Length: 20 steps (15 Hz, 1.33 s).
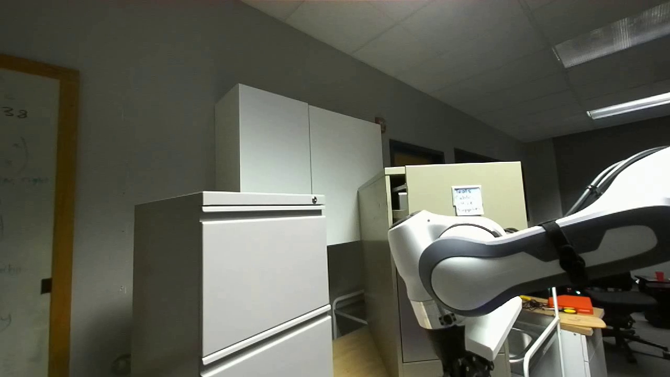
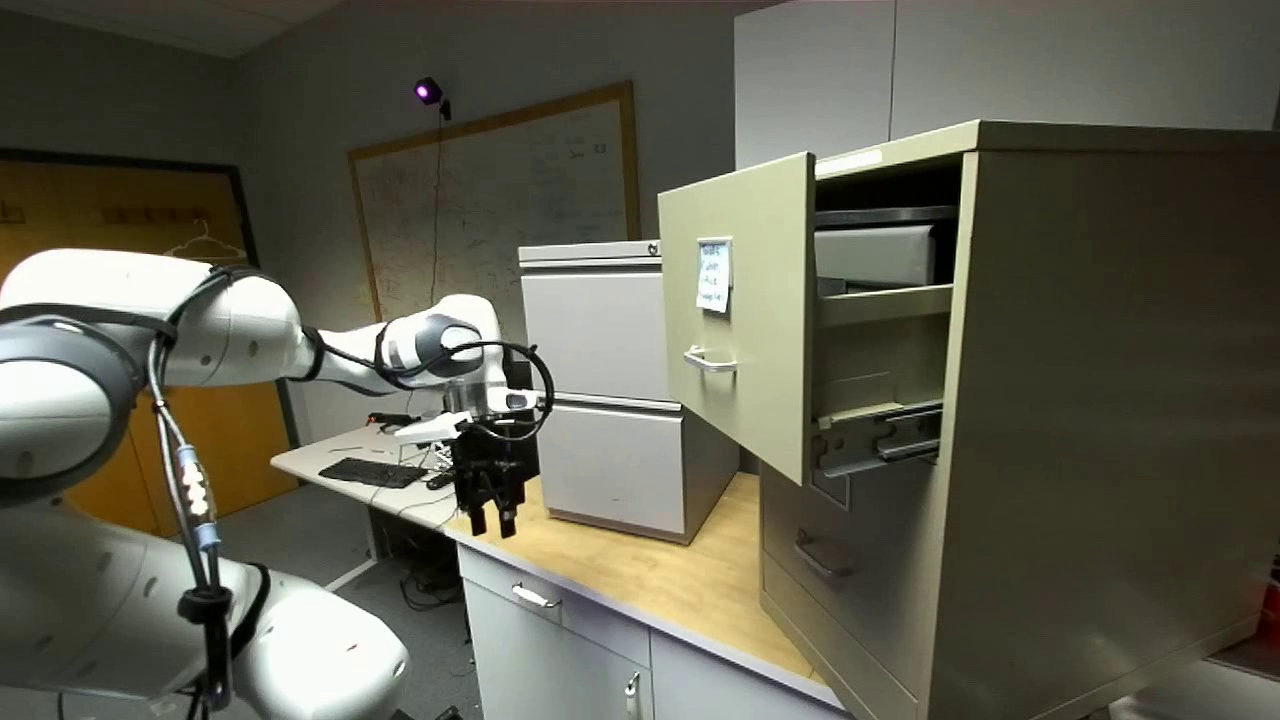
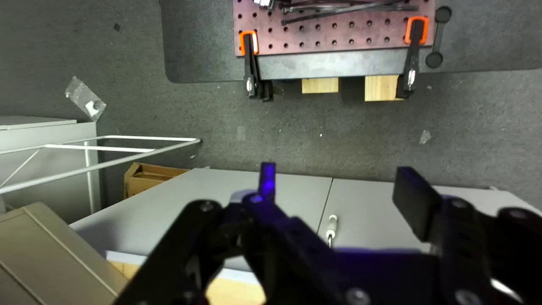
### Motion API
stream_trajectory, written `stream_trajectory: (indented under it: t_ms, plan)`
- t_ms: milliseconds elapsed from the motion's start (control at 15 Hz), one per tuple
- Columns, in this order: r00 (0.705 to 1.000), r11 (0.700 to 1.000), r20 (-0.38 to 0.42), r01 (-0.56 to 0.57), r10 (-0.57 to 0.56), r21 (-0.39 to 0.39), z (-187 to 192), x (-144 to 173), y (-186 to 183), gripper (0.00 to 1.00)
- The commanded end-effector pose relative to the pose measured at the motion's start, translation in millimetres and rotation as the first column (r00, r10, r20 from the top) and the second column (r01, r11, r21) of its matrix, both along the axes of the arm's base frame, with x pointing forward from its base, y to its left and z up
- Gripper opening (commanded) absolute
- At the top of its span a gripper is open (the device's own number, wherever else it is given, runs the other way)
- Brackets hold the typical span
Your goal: Close the top drawer of the file cabinet on the right side
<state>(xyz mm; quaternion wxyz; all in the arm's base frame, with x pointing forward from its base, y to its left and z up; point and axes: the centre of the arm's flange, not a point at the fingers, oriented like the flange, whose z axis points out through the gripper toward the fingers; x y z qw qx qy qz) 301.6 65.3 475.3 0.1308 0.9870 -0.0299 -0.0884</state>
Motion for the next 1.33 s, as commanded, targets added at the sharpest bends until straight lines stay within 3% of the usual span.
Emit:
stream_trajectory:
  t_ms: [0,400,667,933,1267]
  plan:
    - [0.986,0.991,0.149,0.087,-0.071,-0.102,29.9,11.0,0.7,0.45]
    - [0.909,0.948,0.390,0.243,-0.148,-0.206,78.6,4.1,-12.6,0.01]
    - [0.820,0.898,0.536,0.373,-0.201,-0.234,104.4,-5.9,-35.0,0.00]
    - [0.697,0.835,0.670,0.509,-0.256,-0.211,126.1,0.9,-58.0,0.00]
    - [0.503,0.741,0.825,0.651,-0.257,-0.166,138.0,30.3,-80.3,0.00]
